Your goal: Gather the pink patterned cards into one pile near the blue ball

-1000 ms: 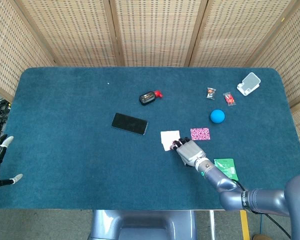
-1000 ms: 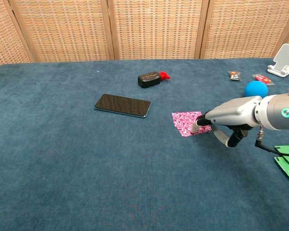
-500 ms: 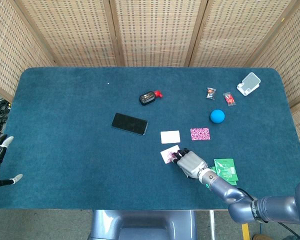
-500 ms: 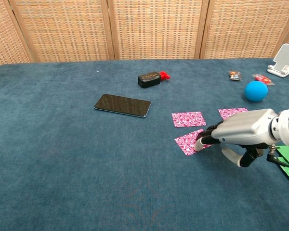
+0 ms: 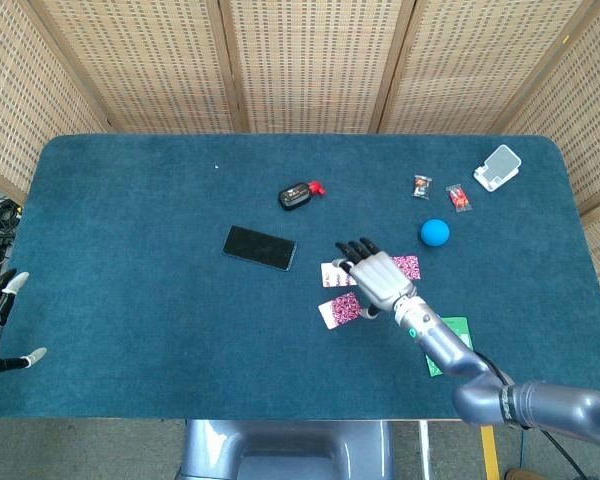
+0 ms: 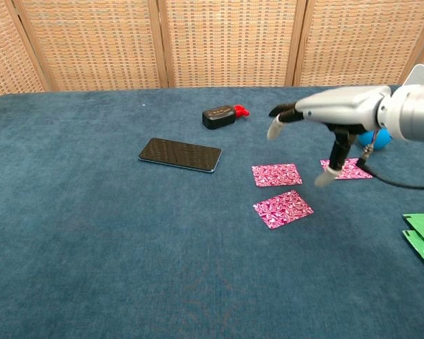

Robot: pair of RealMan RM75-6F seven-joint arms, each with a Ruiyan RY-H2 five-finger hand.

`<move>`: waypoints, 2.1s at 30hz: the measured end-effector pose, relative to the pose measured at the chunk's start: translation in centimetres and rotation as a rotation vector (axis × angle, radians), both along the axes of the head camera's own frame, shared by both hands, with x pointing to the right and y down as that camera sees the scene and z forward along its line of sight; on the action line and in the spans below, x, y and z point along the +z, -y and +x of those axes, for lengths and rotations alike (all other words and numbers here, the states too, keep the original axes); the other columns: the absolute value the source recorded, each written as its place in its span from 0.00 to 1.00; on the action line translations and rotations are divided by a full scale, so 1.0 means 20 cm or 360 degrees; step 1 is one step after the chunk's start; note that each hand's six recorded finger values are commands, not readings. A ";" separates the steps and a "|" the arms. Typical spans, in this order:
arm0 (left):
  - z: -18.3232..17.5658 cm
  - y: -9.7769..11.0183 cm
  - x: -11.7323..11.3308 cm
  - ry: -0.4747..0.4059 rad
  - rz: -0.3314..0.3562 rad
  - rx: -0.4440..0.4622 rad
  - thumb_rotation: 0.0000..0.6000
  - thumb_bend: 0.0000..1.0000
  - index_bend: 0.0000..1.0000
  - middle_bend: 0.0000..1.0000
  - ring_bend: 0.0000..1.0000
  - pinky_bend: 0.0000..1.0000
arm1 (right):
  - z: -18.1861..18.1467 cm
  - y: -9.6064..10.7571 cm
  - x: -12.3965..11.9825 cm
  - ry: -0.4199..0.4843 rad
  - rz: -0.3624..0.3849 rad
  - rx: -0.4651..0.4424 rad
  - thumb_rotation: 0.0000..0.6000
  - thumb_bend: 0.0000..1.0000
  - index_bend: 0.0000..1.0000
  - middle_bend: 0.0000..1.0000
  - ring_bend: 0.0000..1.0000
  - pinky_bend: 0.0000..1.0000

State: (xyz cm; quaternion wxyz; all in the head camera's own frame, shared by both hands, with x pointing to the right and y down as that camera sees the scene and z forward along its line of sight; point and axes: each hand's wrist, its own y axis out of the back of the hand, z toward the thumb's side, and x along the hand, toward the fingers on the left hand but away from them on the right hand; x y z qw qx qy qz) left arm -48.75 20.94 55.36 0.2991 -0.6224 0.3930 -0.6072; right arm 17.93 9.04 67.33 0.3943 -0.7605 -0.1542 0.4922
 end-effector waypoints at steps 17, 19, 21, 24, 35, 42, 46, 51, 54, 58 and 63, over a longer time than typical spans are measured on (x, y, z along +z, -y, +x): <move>-0.02 0.02 0.04 0.0021 -0.0043 -0.0027 1.00 0.00 0.00 0.00 0.00 0.00 | -0.07 0.12 0.31 -0.0120 -0.0064 0.0245 1.00 0.24 0.35 0.00 0.00 0.00; -0.01 0.02 0.05 0.0021 -0.0046 -0.0024 1.00 0.00 0.00 0.00 0.00 0.00 | -0.09 0.11 0.32 -0.0124 -0.0066 0.0239 1.00 0.24 0.35 0.00 0.00 0.00; -0.01 0.02 0.05 0.0020 -0.0046 -0.0022 1.00 0.00 0.00 0.00 0.00 0.00 | -0.09 0.11 0.33 -0.0129 -0.0062 0.0233 1.00 0.24 0.36 0.00 0.00 0.00; -0.01 0.02 0.05 0.0019 -0.0044 -0.0023 1.00 0.00 0.00 0.00 0.00 0.00 | -0.11 0.11 0.35 -0.0143 -0.0048 0.0228 1.00 0.24 0.37 0.00 0.00 0.00; -0.02 0.03 0.05 0.0021 -0.0051 -0.0041 1.00 0.00 0.00 0.00 0.00 0.00 | -0.15 0.13 0.42 -0.0196 -0.0020 0.0237 1.00 0.26 0.39 0.00 0.00 0.00; -0.03 0.03 0.06 0.0024 -0.0057 -0.0046 1.00 0.00 0.00 0.00 0.00 0.00 | -0.16 0.12 0.46 -0.0213 -0.0035 0.0245 1.00 0.29 0.40 0.00 0.00 0.00; -0.03 0.04 0.06 0.0026 -0.0059 -0.0047 1.00 0.00 0.00 0.00 0.00 0.00 | -0.17 0.12 0.46 -0.0211 -0.0042 0.0234 1.00 0.30 0.40 0.00 0.00 0.00; -0.02 0.04 0.07 0.0026 -0.0060 -0.0043 1.00 0.00 0.00 0.00 0.00 0.00 | -0.17 0.12 0.46 -0.0220 -0.0040 0.0224 1.00 0.30 0.41 0.00 0.00 0.00; -0.02 0.04 0.06 0.0023 -0.0057 -0.0047 1.00 0.00 0.00 0.00 0.00 0.00 | -0.16 0.12 0.47 -0.0229 -0.0036 0.0226 1.00 0.32 0.45 0.00 0.00 0.00; -0.02 0.04 0.06 0.0021 -0.0056 -0.0045 1.00 0.00 0.00 0.00 0.00 0.00 | -0.16 0.12 0.47 -0.0228 -0.0027 0.0219 1.00 0.35 0.48 0.00 0.00 0.00; -0.02 0.04 0.06 0.0019 -0.0055 -0.0045 1.00 0.00 0.00 0.00 0.00 0.00 | -0.16 0.11 0.46 -0.0218 -0.0018 0.0222 1.00 0.37 0.50 0.00 0.00 0.00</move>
